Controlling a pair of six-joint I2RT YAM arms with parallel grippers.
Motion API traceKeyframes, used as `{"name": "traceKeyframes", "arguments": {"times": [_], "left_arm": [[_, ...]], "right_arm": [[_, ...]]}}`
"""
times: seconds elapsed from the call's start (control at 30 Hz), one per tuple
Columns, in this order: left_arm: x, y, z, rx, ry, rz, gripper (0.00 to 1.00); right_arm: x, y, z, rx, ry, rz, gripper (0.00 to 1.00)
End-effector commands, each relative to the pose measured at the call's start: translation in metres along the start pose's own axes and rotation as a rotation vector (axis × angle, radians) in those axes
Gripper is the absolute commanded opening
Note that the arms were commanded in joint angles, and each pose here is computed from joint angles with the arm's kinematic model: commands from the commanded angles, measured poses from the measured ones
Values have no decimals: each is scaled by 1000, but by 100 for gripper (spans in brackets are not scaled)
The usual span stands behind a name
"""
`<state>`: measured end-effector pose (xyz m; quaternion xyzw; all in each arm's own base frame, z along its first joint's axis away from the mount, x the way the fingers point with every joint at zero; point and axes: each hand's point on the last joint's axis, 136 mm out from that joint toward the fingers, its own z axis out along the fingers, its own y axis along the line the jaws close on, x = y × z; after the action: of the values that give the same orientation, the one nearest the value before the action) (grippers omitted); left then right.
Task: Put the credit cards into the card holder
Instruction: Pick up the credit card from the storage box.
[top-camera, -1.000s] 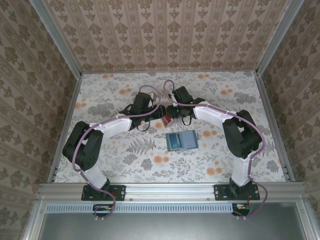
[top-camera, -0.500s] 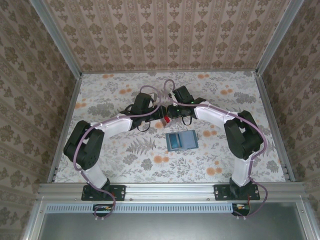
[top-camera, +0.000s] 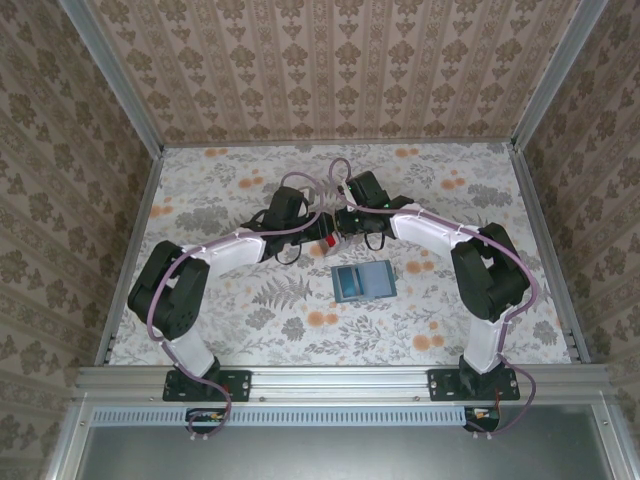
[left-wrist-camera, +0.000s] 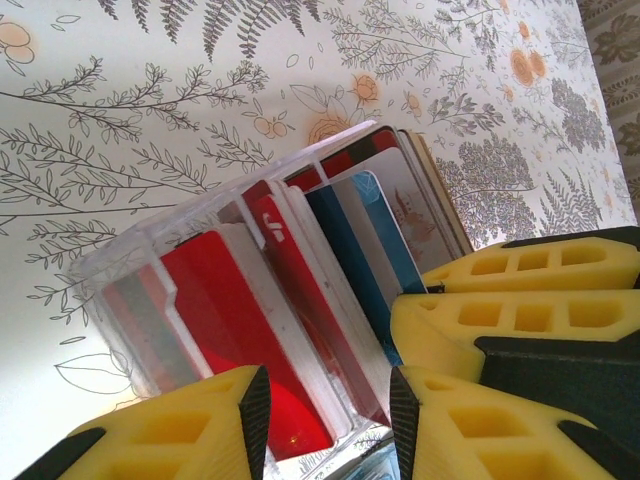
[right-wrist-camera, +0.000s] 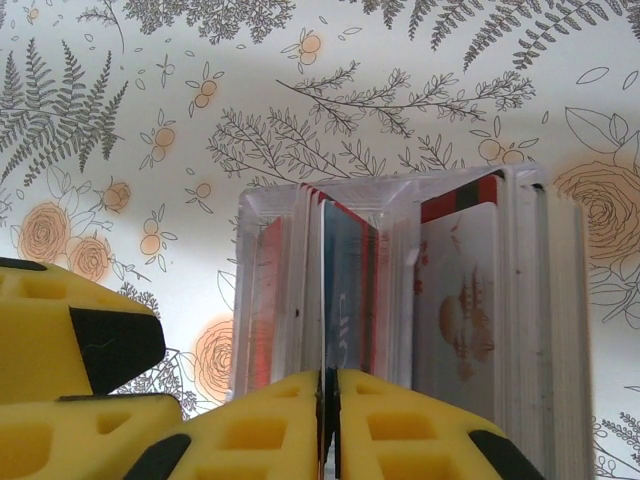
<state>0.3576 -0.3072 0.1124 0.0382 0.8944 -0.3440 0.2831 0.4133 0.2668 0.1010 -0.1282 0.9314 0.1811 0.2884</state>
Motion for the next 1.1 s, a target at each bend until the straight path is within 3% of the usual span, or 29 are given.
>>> {"name": "traceKeyframes", "arguments": {"times": [0.0, 0.63, 0.9, 1.07], "left_arm": [[5, 0, 2, 8, 8, -6, 39], [5, -3, -7, 11, -12, 38, 39], [50, -39, -23, 61, 97, 194, 38], [80, -43, -16, 21, 178, 235, 38]], "right_arm": [[-7, 8, -12, -24, -36, -11, 10], [-30, 18, -65, -45, -158, -25, 8], [-41, 12, -103, -25, -232, -18, 8], [-35, 2, -127, -16, -263, 14, 8]]}}
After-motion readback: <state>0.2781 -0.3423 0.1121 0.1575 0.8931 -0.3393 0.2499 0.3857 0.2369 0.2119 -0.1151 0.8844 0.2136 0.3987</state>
